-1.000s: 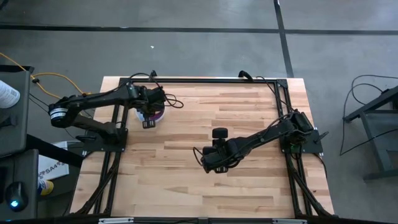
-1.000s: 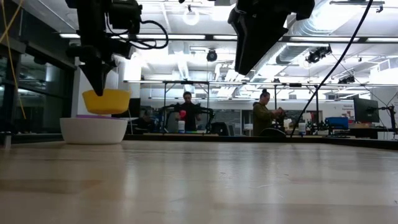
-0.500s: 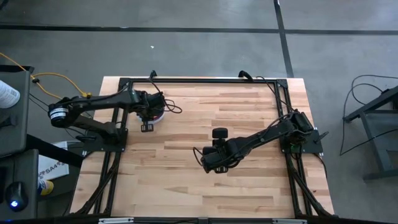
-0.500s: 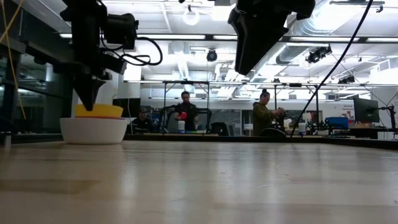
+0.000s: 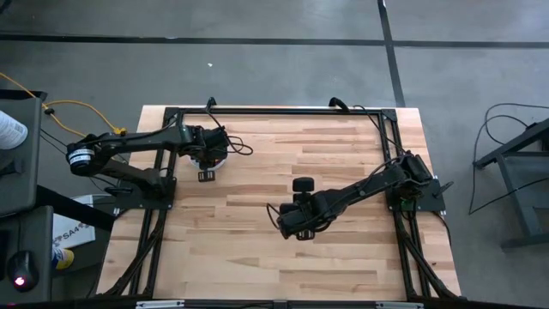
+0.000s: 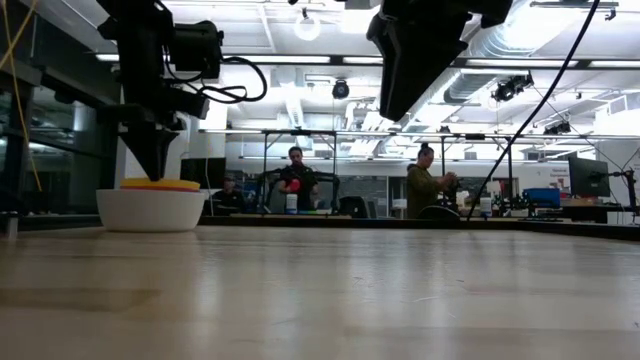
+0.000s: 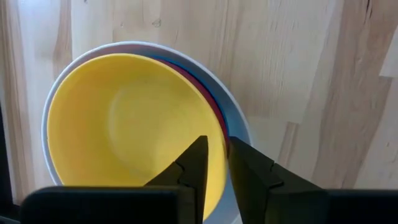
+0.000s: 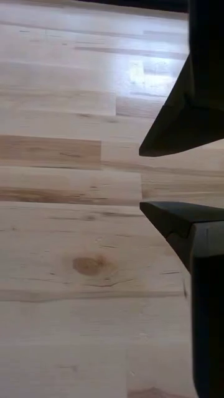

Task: Nest bowls inside each other
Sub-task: Stack the yellow bowl on top of the violet bowl, then return to Home Position

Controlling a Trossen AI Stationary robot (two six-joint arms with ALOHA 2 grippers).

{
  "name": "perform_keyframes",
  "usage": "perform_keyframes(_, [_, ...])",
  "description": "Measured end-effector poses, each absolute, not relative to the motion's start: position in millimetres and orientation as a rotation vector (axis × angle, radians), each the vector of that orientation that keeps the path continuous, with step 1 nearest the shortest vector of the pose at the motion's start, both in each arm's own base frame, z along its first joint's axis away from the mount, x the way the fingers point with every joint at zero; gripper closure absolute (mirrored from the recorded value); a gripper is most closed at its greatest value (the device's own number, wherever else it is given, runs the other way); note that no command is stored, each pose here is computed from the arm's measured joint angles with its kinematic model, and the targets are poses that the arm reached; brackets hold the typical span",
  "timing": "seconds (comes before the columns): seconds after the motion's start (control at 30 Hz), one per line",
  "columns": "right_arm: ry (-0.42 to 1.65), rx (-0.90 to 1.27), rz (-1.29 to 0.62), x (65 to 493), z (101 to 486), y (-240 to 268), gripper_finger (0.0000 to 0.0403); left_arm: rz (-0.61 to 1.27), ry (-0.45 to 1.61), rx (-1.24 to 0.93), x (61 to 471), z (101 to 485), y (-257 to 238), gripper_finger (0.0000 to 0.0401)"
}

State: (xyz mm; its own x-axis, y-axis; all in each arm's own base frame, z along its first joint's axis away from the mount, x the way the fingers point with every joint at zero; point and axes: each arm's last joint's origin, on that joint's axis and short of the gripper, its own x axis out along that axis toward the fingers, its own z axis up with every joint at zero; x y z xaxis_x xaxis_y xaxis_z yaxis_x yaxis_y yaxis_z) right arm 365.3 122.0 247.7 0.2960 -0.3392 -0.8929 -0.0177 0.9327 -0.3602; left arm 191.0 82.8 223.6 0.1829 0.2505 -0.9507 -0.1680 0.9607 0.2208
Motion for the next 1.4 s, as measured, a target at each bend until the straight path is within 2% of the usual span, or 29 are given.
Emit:
perform_keyframes(0.3, [1.239,-0.324,-0.214,367.3,248.1,122.5,0.0282,0.282,1.364,0.091,190.9,225.8,82.8,0.0336])
perform_keyframes(0.57, [1.17,-0.305,-0.212,375.8,249.9,119.9,0.0282,0.29,1.225,0.096,204.7,271.0,87.3,0.0335])
perform_keyframes(0.73, [1.162,-0.294,-0.223,378.3,250.2,115.3,0.0282,0.233,1.115,0.027,211.1,294.8,86.6,0.0336])
perform_keyframes(1.0, [1.079,-0.247,-0.232,387.3,255.4,108.7,0.0282,0.253,0.991,-0.079,215.8,324.4,86.5,0.0336])
perform_keyframes(1.17, [1.008,-0.21,-0.237,387.1,269.9,103.6,0.0282,0.252,0.974,-0.075,216.4,328.7,86.7,0.0336])
perform_keyframes(1.4, [0.813,-0.144,-0.186,378.2,314.6,99.5,0.0282,0.254,0.962,-0.072,217.3,329.4,87.1,0.0336])
